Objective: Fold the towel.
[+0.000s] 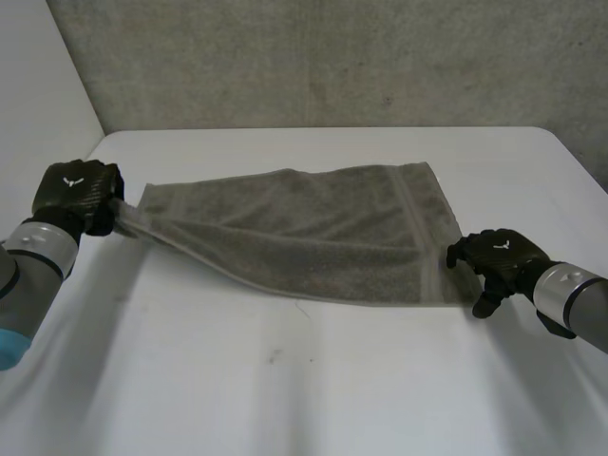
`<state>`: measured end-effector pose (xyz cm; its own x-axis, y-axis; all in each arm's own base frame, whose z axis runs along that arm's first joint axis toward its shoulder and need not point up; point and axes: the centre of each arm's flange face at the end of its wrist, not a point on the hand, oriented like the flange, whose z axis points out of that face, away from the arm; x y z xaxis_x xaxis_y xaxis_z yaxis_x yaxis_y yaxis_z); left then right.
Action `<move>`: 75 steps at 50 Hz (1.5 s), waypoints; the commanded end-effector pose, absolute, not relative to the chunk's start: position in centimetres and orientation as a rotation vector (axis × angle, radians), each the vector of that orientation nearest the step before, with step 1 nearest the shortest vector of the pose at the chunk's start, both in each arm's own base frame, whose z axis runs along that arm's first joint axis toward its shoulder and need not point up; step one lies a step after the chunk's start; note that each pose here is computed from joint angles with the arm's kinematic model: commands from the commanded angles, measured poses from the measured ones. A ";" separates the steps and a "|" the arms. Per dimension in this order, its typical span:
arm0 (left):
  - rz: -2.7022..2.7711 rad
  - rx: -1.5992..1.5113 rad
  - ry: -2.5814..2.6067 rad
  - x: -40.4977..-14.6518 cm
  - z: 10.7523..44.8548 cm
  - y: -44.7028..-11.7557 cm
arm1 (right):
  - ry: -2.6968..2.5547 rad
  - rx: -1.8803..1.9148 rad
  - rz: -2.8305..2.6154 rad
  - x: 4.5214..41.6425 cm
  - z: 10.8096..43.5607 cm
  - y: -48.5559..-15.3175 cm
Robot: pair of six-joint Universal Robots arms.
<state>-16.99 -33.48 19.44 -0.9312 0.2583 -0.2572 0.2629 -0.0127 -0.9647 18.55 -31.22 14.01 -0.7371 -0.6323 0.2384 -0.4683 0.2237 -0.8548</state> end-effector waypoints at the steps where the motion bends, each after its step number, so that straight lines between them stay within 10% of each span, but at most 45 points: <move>1: -2.163 0.613 2.217 -17.9 19.3 -32.9 | 2.325 -1.088 -1.516 18.9 12.6 -32.4; 48: -2.148 0.615 2.237 -17.8 18.8 -32.7 | 2.200 -1.132 -1.636 22.6 11.1 -37.1; 75: -1.925 0.650 2.473 -16.6 21.4 -26.9 | 2.496 -1.013 -1.436 14.9 21.1 -32.2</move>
<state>-17.03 -28.68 21.22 -0.9225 0.3124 -0.2268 0.2745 0.1178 -0.9543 17.37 -33.64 20.75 -0.7779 -0.5686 0.2674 -0.4541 0.2147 -0.8647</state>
